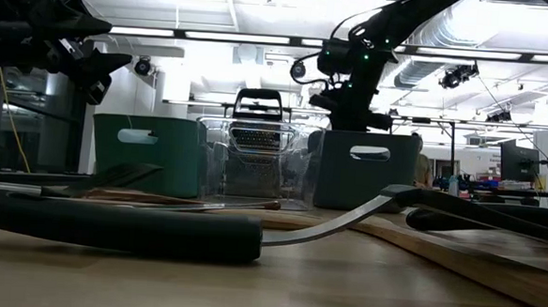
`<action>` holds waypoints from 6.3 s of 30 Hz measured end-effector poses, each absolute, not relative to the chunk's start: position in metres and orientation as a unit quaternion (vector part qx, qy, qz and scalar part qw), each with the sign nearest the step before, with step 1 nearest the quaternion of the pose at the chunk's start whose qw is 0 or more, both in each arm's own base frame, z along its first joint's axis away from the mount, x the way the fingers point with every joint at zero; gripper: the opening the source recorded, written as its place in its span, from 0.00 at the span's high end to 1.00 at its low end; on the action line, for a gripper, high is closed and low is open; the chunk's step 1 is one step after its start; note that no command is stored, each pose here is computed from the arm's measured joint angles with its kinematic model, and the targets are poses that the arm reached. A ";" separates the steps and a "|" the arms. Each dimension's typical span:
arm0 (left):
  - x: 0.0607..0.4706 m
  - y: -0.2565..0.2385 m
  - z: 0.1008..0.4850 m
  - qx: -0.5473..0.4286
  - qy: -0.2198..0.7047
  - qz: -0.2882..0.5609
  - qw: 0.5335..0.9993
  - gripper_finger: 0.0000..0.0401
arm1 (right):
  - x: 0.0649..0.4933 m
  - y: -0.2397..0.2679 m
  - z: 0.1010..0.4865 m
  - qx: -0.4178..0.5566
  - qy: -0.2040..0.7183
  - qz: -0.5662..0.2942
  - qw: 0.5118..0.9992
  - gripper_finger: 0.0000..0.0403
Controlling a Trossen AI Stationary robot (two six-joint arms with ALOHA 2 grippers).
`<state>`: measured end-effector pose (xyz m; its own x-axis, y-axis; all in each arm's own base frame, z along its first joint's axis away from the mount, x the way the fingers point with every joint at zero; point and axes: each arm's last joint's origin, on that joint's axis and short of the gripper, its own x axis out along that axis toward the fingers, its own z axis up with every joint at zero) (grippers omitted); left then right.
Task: Pick & Place Kitchen Items
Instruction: Put the right table knife into the blue bin, then put the left table knife into the blue bin
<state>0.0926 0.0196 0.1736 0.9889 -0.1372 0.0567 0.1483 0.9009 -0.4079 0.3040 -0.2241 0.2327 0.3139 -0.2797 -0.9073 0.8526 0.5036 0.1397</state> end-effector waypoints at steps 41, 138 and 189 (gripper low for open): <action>0.093 0.020 0.174 -0.210 -0.013 -0.073 0.975 0.44 | 0.296 -0.178 0.283 0.318 0.435 -0.308 0.784 0.76; 0.079 0.015 0.219 -0.348 -0.015 -0.068 0.935 0.44 | 0.200 0.096 0.285 0.221 0.315 -0.006 0.923 0.88; 0.150 -0.070 0.282 -0.482 0.396 0.137 0.769 0.44 | 0.200 0.095 0.284 0.247 0.315 -0.018 0.916 0.88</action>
